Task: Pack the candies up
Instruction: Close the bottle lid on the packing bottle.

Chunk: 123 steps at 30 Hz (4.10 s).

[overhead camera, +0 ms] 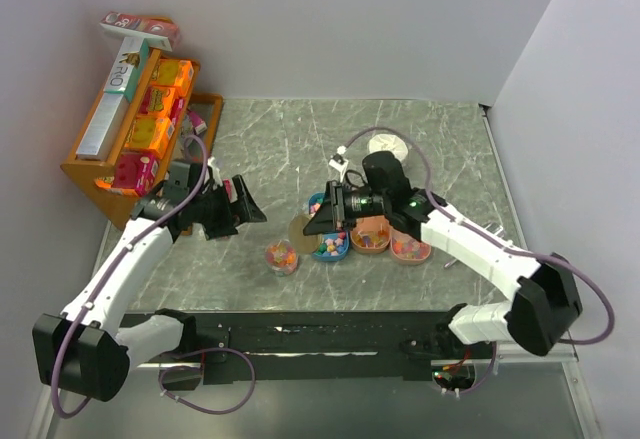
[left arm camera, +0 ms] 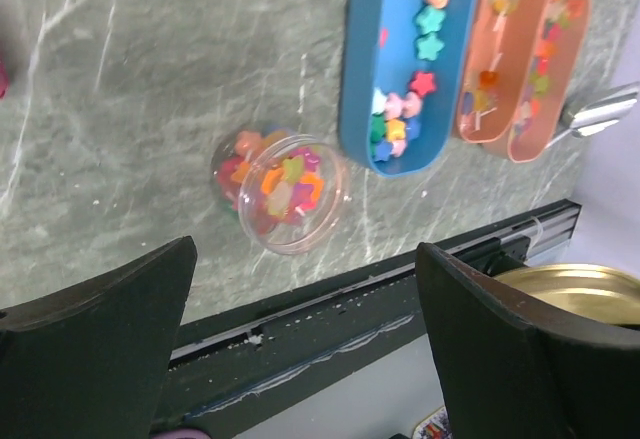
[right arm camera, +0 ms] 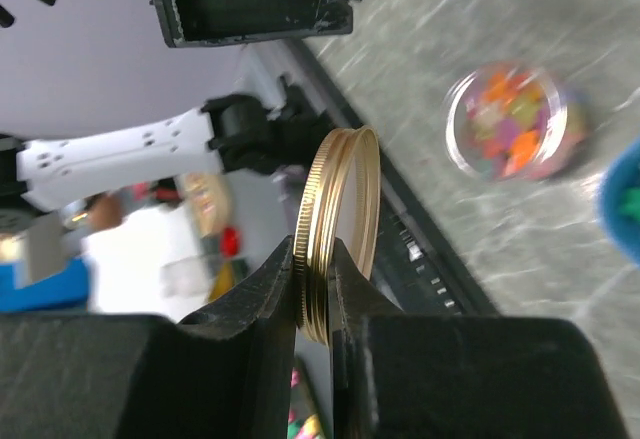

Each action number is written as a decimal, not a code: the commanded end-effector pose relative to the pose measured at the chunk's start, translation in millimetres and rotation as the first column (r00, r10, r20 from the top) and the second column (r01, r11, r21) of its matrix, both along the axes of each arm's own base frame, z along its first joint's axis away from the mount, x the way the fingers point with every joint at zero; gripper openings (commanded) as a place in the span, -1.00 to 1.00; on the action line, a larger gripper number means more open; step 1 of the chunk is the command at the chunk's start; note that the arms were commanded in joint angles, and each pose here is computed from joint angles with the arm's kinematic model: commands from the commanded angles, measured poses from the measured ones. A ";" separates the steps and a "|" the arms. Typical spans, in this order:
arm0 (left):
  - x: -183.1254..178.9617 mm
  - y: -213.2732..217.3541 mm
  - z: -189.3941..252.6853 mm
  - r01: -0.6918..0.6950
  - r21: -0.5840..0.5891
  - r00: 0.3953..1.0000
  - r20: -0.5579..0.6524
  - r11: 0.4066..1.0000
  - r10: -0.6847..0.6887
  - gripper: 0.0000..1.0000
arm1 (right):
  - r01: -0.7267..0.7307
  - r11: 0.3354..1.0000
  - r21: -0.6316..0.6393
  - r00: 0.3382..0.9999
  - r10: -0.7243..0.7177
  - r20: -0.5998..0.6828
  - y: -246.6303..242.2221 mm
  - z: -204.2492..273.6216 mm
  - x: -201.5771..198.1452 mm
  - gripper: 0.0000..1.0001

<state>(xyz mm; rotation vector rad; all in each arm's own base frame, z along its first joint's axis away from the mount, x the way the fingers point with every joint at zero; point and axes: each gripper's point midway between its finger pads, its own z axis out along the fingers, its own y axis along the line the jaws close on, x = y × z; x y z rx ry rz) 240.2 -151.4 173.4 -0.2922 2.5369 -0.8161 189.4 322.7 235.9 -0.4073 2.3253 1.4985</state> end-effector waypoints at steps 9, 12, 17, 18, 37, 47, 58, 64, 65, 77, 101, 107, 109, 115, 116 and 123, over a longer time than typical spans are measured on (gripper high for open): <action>-27.8 5.2 -43.5 -0.006 0.004 0.996 -0.084 1.000 0.006 0.80 | -0.116 0.992 0.051 0.955 0.125 -0.270 21.4 -48.6 -8.7 -0.74; -31.6 4.2 -53.2 0.006 0.002 0.994 -0.107 1.000 -0.006 0.70 | -0.106 0.993 0.045 0.949 0.115 -0.295 27.8 -58.4 -1.6 -0.71; -34.7 -0.3 -60.3 0.041 -0.015 0.991 -0.124 0.999 -0.043 0.57 | -0.079 0.997 0.005 0.934 0.075 -0.348 36.3 -78.8 11.7 -0.67; -34.5 -1.0 -60.0 0.047 -0.017 0.991 -0.124 0.999 -0.049 0.55 | -0.069 0.998 -0.006 0.930 0.062 -0.363 37.0 -84.2 14.2 -0.68; -39.7 -15.7 -74.3 0.138 -0.080 0.974 -0.171 0.987 -0.150 0.32 | -0.012 0.964 -0.264 0.918 -0.094 -0.385 27.3 -122.9 32.8 -0.47; -46.9 -25.5 -81.8 0.194 -0.091 0.958 -0.198 0.977 -0.208 0.29 | -0.020 0.959 -0.282 0.929 -0.087 -0.361 29.5 -123.9 33.7 -0.21; -46.0 -31.9 -83.8 0.213 -0.078 0.952 -0.206 0.974 -0.225 0.30 | -0.082 0.931 -0.356 0.923 -0.064 -0.379 36.5 -140.1 23.8 -0.17; -44.1 -33.7 -83.9 0.209 -0.077 0.953 -0.207 0.975 -0.220 0.32 | -0.094 0.917 -0.387 0.928 -0.060 -0.369 34.2 -145.7 22.7 -0.17; -44.1 -34.1 -83.8 0.210 -0.077 0.953 -0.205 0.975 -0.222 0.32 | -0.099 0.913 -0.396 0.926 -0.062 -0.374 31.9 -147.2 21.6 -0.17; -42.0 -37.7 -85.8 0.222 -0.067 0.950 -0.208 0.973 -0.231 0.31 | -0.166 0.899 -0.406 0.930 0.005 -0.369 43.1 -151.5 17.0 -0.12; -35.2 -36.1 -86.2 0.209 -0.042 0.957 -0.195 0.977 -0.214 -0.11 | -0.157 0.888 -0.431 0.941 0.003 -0.338 42.5 -153.9 16.9 -0.07; -29.1 -32.7 -84.9 0.179 -0.017 0.968 -0.175 0.984 -0.179 -0.18 | -0.111 0.883 -0.457 0.964 -0.016 -0.265 37.3 -148.2 24.2 -0.03; -25.2 -31.4 -84.2 0.168 -0.004 0.972 -0.164 0.986 -0.166 -0.17 | -0.093 0.884 -0.458 0.969 -0.024 -0.244 36.0 -145.9 26.2 -0.02; -17.2 -29.5 -74.5 0.145 0.011 0.982 -0.123 0.989 -0.143 -0.15 | -0.045 0.885 -0.464 0.982 -0.045 -0.181 32.5 -139.0 33.4 -0.02; -16.2 -29.0 -72.9 0.144 0.014 0.983 -0.115 0.989 -0.141 -0.15 | -0.041 0.883 -0.468 0.984 -0.046 -0.174 32.2 -138.2 33.8 -0.02; -16.4 -25.0 -82.1 0.136 0.042 0.982 -0.140 0.990 -0.129 -0.21 | -0.024 0.861 -0.508 0.986 -0.062 -0.153 28.4 -141.7 37.7 -0.03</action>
